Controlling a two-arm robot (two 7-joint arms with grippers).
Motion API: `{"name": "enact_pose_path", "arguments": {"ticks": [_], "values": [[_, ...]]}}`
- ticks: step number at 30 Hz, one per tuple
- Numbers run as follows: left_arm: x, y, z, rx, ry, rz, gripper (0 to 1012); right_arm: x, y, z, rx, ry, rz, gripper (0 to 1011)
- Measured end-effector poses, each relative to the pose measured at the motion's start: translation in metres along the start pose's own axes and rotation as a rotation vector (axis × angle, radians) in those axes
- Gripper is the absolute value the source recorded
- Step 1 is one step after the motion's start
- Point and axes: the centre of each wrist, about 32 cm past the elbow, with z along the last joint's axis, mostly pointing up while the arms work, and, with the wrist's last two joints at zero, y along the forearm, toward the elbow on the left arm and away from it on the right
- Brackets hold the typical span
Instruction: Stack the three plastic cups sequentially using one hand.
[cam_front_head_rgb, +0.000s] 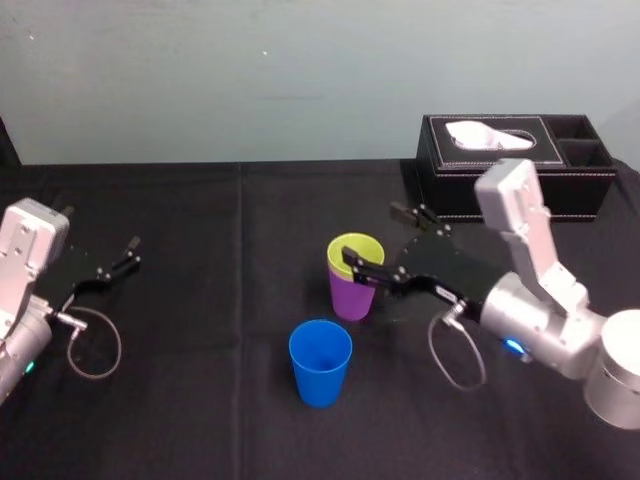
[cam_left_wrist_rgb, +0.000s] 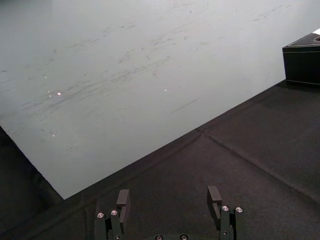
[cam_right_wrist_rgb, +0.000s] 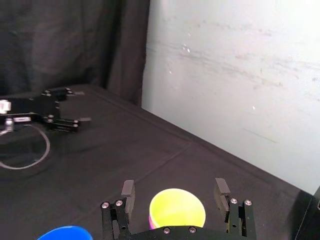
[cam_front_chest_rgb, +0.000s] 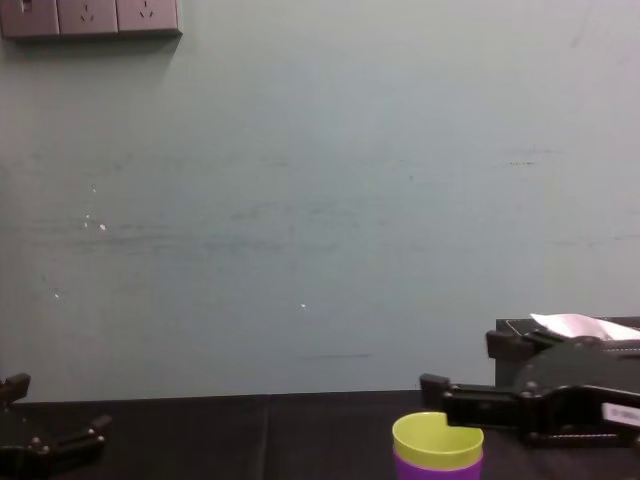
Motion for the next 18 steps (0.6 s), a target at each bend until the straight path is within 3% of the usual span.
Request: {"name": "enact_pose_path", "arguments": {"ticks": [7,18], "values": [[0.0,0.0,0.0,0.0,0.0,0.0,1010,0.0006,-0.031,-0.006,0.038,-0.02,0.074,1004],[0.0,0.0,0.0,0.0,0.0,0.0,1010,-0.0063,-0.062,-0.028,0.01,-0.013,0.153,1004]]}}
